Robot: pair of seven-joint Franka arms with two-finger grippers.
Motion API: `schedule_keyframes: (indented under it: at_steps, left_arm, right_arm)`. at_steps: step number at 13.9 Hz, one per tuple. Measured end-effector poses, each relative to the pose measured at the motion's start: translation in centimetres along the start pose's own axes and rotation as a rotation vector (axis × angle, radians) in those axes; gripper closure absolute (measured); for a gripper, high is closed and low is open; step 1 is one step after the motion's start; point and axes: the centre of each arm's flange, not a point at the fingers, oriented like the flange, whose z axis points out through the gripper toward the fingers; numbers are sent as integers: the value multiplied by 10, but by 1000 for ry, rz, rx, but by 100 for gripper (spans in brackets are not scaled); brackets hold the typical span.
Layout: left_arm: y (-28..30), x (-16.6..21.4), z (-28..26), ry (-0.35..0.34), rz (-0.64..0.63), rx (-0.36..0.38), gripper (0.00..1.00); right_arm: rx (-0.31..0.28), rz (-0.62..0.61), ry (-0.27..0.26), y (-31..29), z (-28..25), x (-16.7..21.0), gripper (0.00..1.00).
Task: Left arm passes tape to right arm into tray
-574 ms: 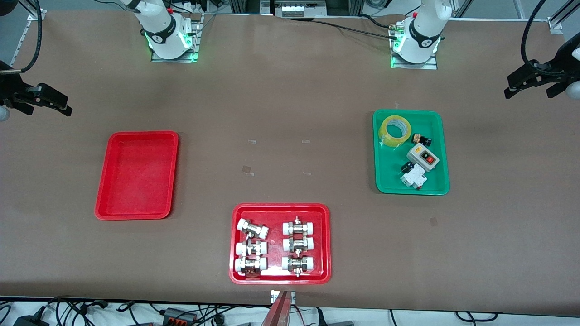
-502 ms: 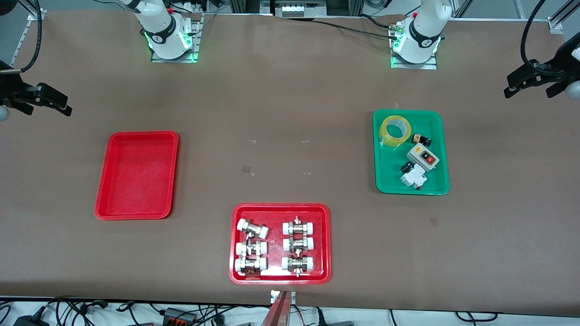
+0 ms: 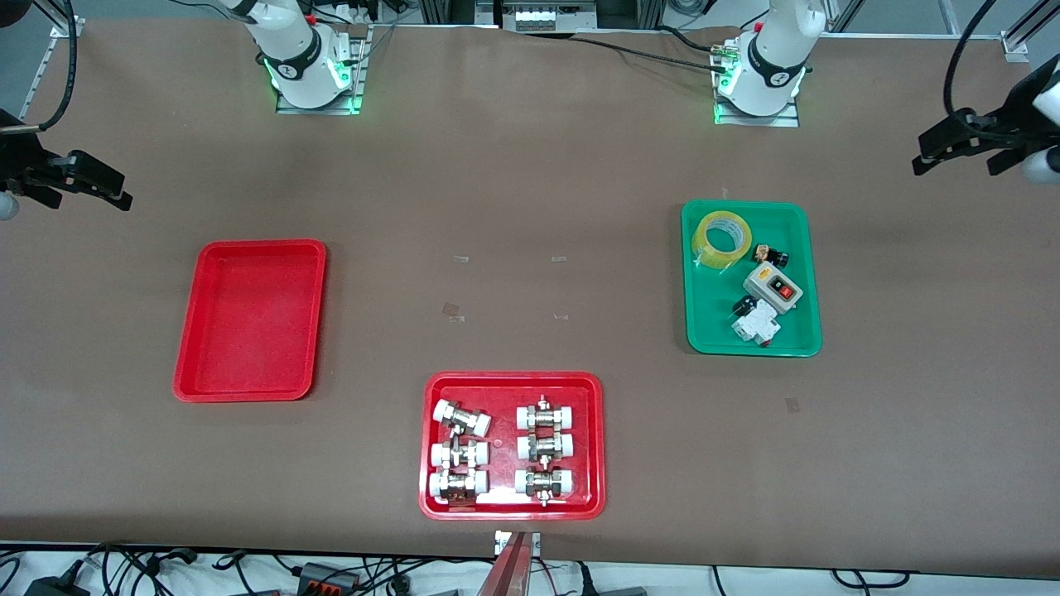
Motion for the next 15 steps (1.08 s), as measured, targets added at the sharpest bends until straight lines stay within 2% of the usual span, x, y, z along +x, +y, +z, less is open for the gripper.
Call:
schedule_keyframes:
  at_steps: [2, 5, 11, 15]
  left_arm:
    - [3, 5, 40, -75, 4, -6, 0]
    - [14, 17, 129, -133, 15, -27, 0]
    - [48, 17, 301, -146, 21, -13, 0]
    - [72, 12, 394, -186, 17, -7, 0]
  right_arm:
    - [0, 0, -1, 0, 0, 0, 0]
    - [0, 0, -6, 0, 3, 0, 0]
    - [1, -2, -22, -1, 11, 2, 0]
    - [2, -20, -43, -11, 23, 6, 0]
